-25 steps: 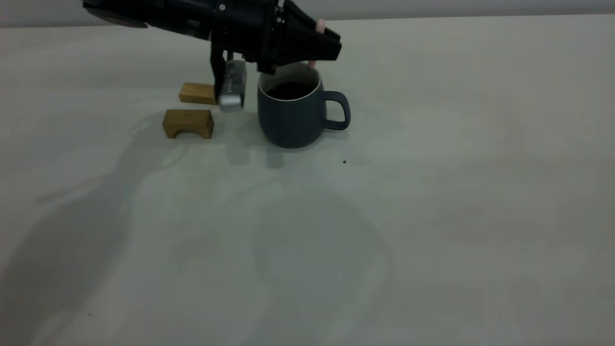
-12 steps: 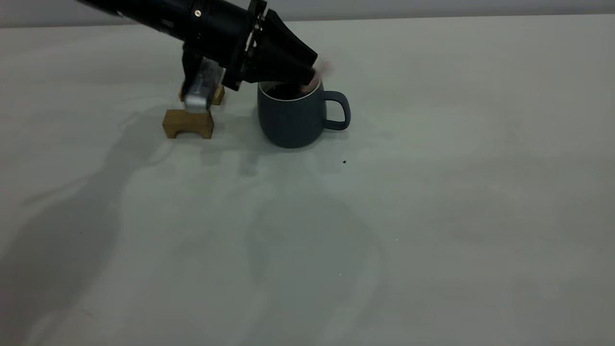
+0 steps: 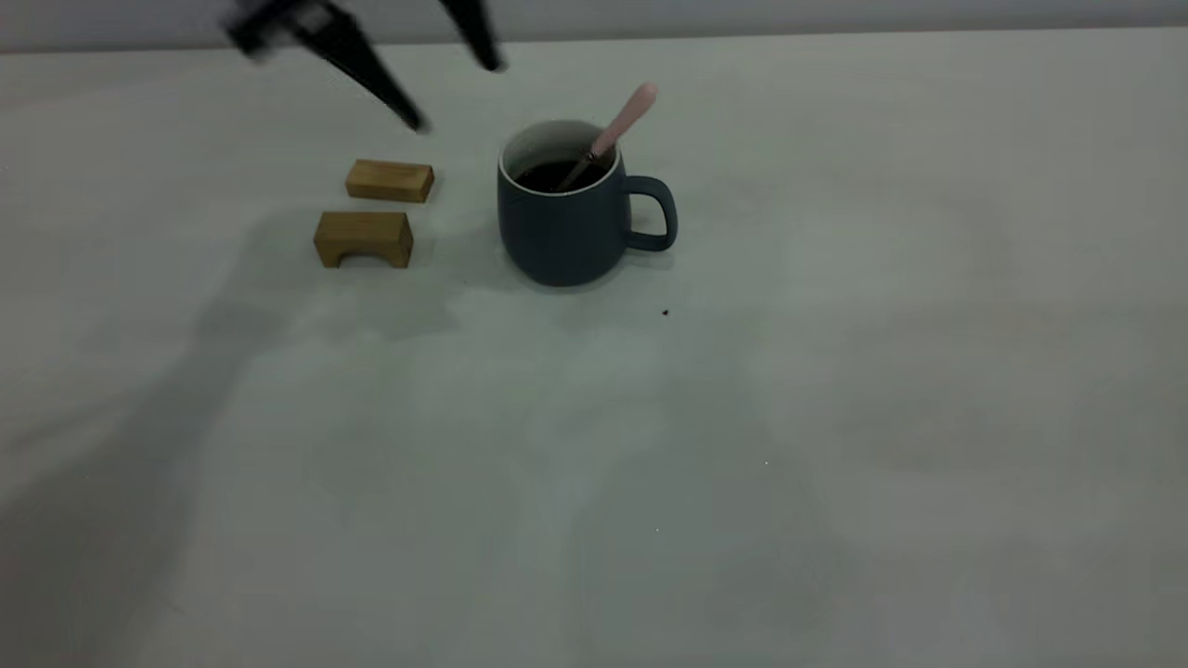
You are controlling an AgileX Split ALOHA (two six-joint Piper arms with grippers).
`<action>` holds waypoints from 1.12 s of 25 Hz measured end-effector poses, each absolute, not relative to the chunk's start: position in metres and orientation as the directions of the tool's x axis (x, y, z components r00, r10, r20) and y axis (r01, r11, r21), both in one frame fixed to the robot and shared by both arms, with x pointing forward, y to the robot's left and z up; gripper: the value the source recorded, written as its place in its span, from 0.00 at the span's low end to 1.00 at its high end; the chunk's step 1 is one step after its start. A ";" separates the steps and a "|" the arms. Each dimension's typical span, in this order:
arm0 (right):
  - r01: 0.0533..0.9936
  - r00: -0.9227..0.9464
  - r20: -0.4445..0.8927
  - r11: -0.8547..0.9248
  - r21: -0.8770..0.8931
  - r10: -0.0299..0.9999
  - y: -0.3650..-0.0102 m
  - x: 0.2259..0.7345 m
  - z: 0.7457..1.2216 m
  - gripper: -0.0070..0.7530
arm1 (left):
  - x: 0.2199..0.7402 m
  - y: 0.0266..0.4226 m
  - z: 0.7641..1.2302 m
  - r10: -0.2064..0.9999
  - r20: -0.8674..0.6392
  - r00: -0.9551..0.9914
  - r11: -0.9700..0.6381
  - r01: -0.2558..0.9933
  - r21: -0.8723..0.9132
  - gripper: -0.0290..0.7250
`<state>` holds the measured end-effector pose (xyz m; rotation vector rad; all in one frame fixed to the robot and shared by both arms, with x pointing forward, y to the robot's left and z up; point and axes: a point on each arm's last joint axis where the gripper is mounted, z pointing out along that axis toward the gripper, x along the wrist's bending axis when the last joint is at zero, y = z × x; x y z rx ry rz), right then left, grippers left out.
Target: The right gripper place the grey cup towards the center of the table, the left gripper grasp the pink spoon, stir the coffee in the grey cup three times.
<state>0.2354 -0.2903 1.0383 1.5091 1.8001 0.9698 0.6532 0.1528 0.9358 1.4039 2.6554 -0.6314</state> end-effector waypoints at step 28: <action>0.552 -0.181 0.014 0.090 0.829 0.983 -0.290 0.235 1.038 0.59 | 0.405 0.272 1.135 0.966 0.172 0.192 -0.248 0.876 0.413 0.40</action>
